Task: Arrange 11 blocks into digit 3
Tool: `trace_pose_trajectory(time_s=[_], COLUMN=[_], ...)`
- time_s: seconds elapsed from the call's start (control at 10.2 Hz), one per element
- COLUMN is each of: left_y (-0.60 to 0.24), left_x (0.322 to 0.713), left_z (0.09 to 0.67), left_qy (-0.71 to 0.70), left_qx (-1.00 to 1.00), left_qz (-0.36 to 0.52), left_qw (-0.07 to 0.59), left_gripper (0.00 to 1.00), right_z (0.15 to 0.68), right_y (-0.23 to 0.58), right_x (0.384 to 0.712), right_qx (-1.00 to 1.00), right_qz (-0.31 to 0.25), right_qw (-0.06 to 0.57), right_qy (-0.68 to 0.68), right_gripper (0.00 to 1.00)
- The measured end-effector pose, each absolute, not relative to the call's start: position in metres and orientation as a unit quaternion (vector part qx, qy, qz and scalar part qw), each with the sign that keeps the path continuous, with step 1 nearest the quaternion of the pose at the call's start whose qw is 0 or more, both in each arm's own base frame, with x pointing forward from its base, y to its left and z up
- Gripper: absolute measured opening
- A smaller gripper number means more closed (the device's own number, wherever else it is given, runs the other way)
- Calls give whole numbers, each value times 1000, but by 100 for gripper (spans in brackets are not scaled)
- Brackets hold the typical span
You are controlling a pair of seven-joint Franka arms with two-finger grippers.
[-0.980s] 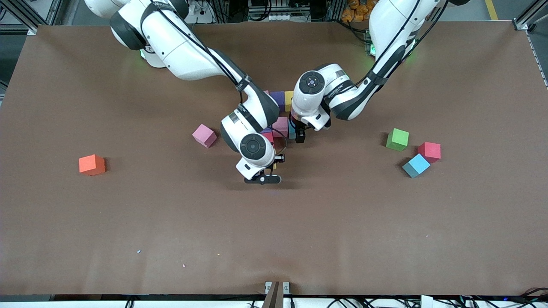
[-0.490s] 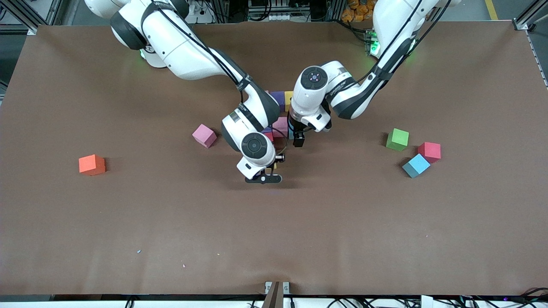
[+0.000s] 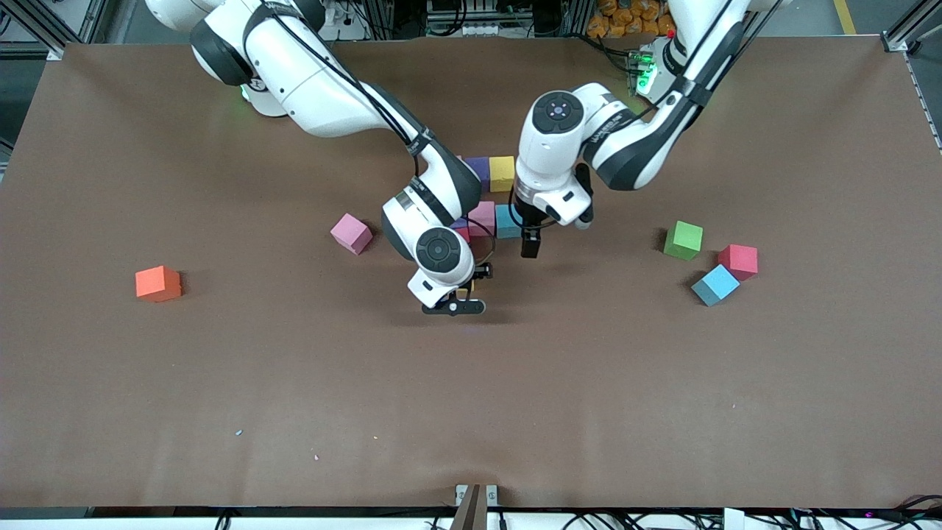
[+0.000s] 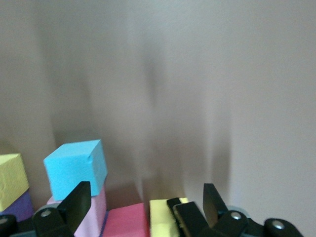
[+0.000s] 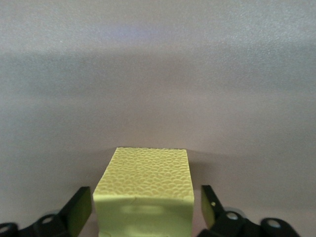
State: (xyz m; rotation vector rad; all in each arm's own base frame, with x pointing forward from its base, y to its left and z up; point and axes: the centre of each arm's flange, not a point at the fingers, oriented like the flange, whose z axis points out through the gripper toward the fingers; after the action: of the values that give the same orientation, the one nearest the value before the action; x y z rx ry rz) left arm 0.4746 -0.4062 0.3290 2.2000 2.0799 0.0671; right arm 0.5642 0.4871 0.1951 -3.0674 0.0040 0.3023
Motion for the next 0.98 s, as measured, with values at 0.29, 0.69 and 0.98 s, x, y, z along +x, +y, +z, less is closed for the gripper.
trace_pose_trajectory(time_s=[0.29,0.69,0.98], left_y=[-354,-307,-250], left_x=[521,551,574], left_z=[337,337,335], left_qy=[665,617,585], left_qx=[743,785,811], left_qz=[32,38,34], left_qw=[60,42,4], left_gripper=[100,100,100], right_z=[216,259,288], right_y=[492,485,443], right_x=[566,576,605], right_qx=[-995,-996,-996], right_qz=[87,77,75], right_qw=[41,49,49], right_qy=[-1,1,-19], right_gripper=[100,100,100])
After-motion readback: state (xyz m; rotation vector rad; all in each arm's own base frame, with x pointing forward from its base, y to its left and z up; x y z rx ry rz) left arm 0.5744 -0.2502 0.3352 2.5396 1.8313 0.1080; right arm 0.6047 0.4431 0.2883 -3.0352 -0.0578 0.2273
